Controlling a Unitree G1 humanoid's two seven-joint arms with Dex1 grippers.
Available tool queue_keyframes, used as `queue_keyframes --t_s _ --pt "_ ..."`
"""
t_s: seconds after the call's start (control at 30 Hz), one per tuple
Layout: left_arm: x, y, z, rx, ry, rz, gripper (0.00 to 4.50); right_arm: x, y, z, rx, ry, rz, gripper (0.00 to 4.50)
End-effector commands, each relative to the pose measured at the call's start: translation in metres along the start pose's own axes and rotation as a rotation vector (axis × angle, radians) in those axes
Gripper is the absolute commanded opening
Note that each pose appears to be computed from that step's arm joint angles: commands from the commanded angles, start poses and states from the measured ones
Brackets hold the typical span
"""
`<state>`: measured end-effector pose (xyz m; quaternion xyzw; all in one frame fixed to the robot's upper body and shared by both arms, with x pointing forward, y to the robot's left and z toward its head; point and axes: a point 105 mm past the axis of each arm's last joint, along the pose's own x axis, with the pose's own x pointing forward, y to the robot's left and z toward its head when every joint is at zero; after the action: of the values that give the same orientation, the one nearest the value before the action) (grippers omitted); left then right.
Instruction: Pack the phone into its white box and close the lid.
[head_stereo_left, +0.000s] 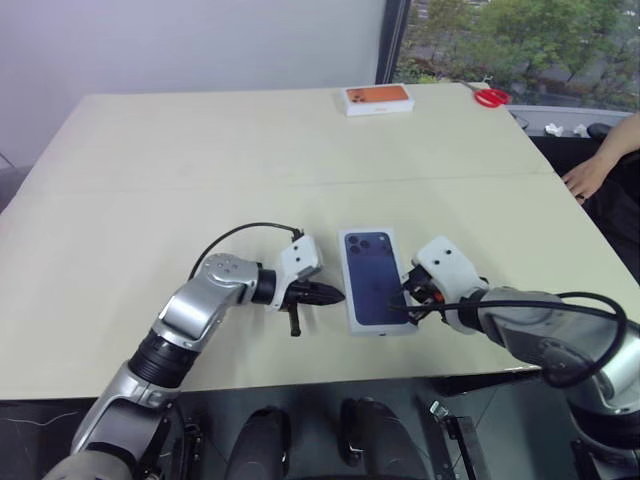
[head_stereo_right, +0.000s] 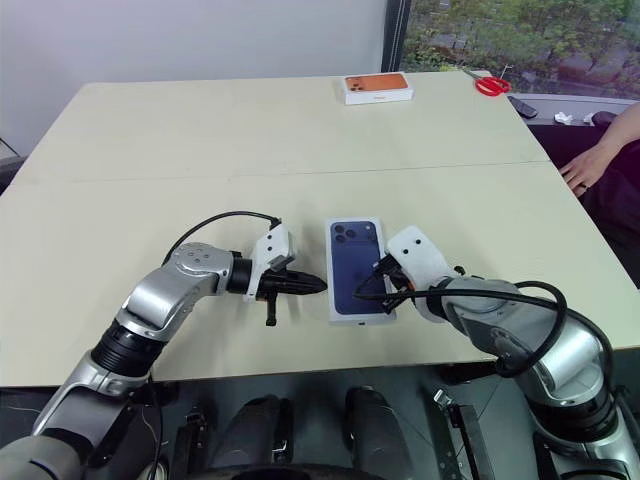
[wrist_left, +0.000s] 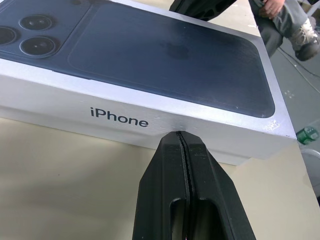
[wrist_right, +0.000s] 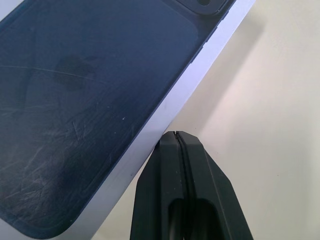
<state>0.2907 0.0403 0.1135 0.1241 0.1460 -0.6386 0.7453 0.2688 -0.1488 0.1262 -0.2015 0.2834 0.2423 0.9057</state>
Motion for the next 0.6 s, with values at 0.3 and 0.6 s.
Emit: queue_keyframes --t_s 0.3,0.6 --pt "0.004 -0.004 0.013 0.056 -0.036 -0.018 0.00 -0.001 0.014 0.004 -0.014 -0.038 0.052 0.02" --pt "0.001 0.003 0.009 0.039 -0.035 0.018 0.00 -0.002 0.013 0.009 -0.028 -0.052 0.049 0.02"
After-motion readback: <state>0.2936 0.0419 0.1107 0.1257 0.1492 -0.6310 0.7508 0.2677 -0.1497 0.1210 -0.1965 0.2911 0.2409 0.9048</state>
